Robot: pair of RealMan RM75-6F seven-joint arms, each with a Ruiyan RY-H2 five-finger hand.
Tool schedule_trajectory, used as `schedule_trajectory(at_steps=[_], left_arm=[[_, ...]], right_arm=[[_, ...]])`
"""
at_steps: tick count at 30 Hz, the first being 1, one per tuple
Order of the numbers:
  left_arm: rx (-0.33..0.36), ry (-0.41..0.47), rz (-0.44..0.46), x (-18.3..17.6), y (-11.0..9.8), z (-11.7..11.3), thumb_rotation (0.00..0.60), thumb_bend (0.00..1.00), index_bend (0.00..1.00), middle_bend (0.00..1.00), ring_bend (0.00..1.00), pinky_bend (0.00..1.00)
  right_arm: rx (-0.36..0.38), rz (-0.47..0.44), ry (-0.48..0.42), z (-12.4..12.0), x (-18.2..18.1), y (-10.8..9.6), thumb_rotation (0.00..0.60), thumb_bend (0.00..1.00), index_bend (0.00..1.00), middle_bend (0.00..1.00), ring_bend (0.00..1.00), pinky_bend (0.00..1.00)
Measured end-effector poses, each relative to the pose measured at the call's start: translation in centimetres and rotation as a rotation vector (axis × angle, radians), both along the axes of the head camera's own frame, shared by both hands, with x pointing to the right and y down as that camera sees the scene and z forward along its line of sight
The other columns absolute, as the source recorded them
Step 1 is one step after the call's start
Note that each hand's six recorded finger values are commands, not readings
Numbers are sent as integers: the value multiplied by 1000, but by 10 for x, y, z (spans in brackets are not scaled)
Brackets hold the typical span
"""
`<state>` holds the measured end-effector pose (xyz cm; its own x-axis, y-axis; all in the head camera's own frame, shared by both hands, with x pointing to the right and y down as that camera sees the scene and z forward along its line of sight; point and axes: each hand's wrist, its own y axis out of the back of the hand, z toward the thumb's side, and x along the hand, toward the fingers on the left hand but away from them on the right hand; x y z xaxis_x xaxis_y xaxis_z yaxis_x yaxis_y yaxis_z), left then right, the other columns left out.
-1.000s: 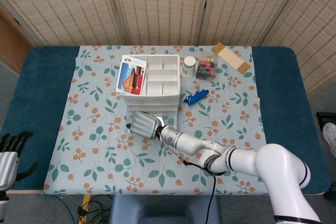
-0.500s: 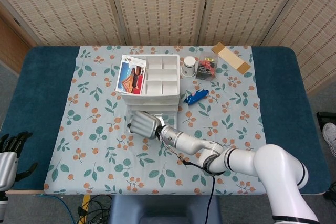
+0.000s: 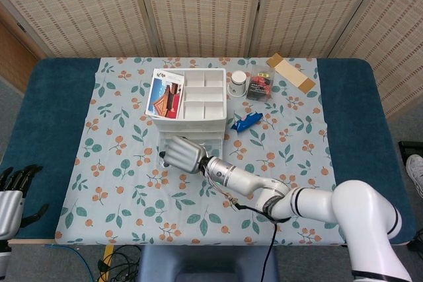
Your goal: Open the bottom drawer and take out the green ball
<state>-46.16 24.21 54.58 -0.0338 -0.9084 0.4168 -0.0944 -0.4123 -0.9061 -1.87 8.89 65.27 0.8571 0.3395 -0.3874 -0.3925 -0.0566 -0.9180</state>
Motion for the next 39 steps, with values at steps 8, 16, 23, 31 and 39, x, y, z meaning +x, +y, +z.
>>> schedule_trajectory(at_steps=[8,16,23,31,39], left_arm=[[4,20,27,8,-4,2,600,204,165,176,176,87],[13,42,61,21,-9,2,600,203,165,176,176,86],[21,52,76,27,-11,1,600,203,164,176,176,86],[19,45,71,25,-10,0,600,203,164,176,176,87],[14,35,59,21,-8,0,600,203,164,176,176,86]], right_arm=[[8,98,-88,-43,49,-3,600,483,535,850,936,1000],[-2,293,-53,-56,151,1,600,484,535,853,936,1000],[-98,404,-7,-32,203,19,600,484,535,850,936,1000],[-187,461,51,20,222,35,600,484,535,843,936,1000],[-263,491,83,65,218,45,600,484,367,822,933,1000]])
